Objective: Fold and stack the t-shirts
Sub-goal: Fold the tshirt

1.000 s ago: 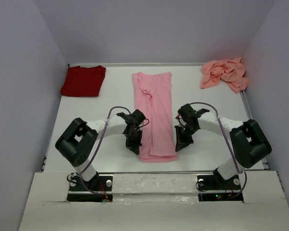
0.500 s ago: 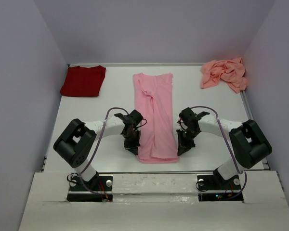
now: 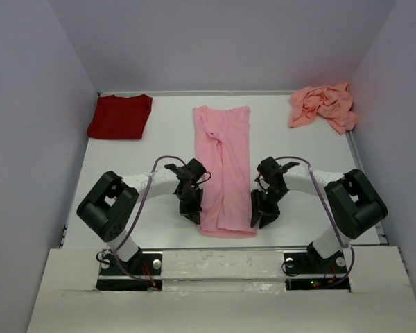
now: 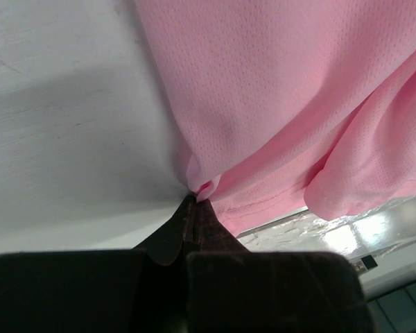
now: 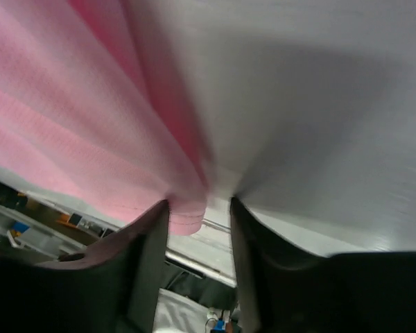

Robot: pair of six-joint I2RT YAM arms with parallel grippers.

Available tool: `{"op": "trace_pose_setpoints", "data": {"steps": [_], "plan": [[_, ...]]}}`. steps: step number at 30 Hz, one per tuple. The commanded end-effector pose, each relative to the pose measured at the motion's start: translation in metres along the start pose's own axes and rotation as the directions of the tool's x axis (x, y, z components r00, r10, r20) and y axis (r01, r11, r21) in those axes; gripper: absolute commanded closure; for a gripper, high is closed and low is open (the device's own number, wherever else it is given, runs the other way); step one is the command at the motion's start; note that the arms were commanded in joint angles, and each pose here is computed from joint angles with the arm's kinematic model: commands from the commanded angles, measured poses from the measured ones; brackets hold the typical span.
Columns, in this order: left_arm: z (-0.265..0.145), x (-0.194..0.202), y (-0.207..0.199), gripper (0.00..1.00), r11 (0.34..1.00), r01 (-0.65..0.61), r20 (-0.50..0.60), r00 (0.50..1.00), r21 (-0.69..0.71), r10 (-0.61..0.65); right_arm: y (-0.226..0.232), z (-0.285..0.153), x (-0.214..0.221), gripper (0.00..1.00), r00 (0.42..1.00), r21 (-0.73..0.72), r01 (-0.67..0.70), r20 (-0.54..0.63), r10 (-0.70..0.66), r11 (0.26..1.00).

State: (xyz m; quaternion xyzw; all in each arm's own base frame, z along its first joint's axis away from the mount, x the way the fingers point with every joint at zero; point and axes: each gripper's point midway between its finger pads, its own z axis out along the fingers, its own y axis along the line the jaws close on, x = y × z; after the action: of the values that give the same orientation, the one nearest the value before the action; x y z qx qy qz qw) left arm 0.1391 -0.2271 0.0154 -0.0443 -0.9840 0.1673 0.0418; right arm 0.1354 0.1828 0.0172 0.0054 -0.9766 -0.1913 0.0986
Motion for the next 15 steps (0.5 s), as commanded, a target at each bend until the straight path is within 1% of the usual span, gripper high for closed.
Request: {"op": "trace_pose_setpoints", "data": {"steps": [1, 2, 3, 4, 5, 9, 10, 12, 15], "plan": [[-0.004, 0.004, -0.002, 0.94, 1.000, -0.010, -0.005, 1.000, 0.025, 0.010, -0.001, -0.002, -0.006, 0.50, 1.000, 0.009, -0.005, 0.015, 0.005, 1.000], [-0.005, 0.004, -0.002, 0.84, 1.000, -0.011, -0.003, 1.000, 0.027, 0.011, 0.002, -0.006, -0.008, 0.38, 1.000, 0.006, 0.000, 0.026, 0.000, 1.000], [-0.005, 0.003, -0.003, 0.79, 0.999, -0.013, 0.001, 1.000, 0.030, 0.013, 0.002, -0.008, -0.011, 0.32, 0.999, 0.014, 0.004, 0.038, -0.005, 1.000], [-0.006, 0.003, -0.005, 0.71, 0.999, -0.014, 0.001, 1.000, 0.036, 0.014, 0.003, -0.010, -0.012, 0.21, 0.999, 0.014, 0.009, 0.049, -0.009, 1.000], [-0.007, 0.003, -0.005, 0.68, 0.999, -0.015, 0.003, 1.000, 0.039, 0.015, 0.004, -0.012, -0.014, 0.19, 0.998, 0.013, 0.013, 0.055, -0.013, 1.000], [-0.010, 0.000, -0.007, 0.53, 0.999, -0.017, 0.015, 1.000, 0.039, 0.017, 0.011, -0.017, -0.019, 0.18, 0.997, 0.002, 0.022, 0.068, -0.022, 1.000], [-0.011, -0.001, -0.008, 0.49, 0.999, -0.019, 0.020, 1.000, 0.040, 0.018, 0.011, -0.018, -0.019, 0.18, 0.997, -0.001, 0.025, 0.069, -0.025, 1.000], [-0.014, -0.003, -0.009, 0.46, 0.999, -0.021, 0.033, 0.999, 0.040, 0.020, 0.014, -0.018, -0.019, 0.18, 0.998, -0.015, 0.026, 0.063, -0.025, 1.000], [-0.017, -0.005, -0.011, 0.46, 0.999, -0.021, 0.047, 0.999, 0.045, 0.019, 0.015, -0.015, -0.016, 0.19, 0.998, -0.033, 0.024, 0.052, -0.022, 0.999]]}}
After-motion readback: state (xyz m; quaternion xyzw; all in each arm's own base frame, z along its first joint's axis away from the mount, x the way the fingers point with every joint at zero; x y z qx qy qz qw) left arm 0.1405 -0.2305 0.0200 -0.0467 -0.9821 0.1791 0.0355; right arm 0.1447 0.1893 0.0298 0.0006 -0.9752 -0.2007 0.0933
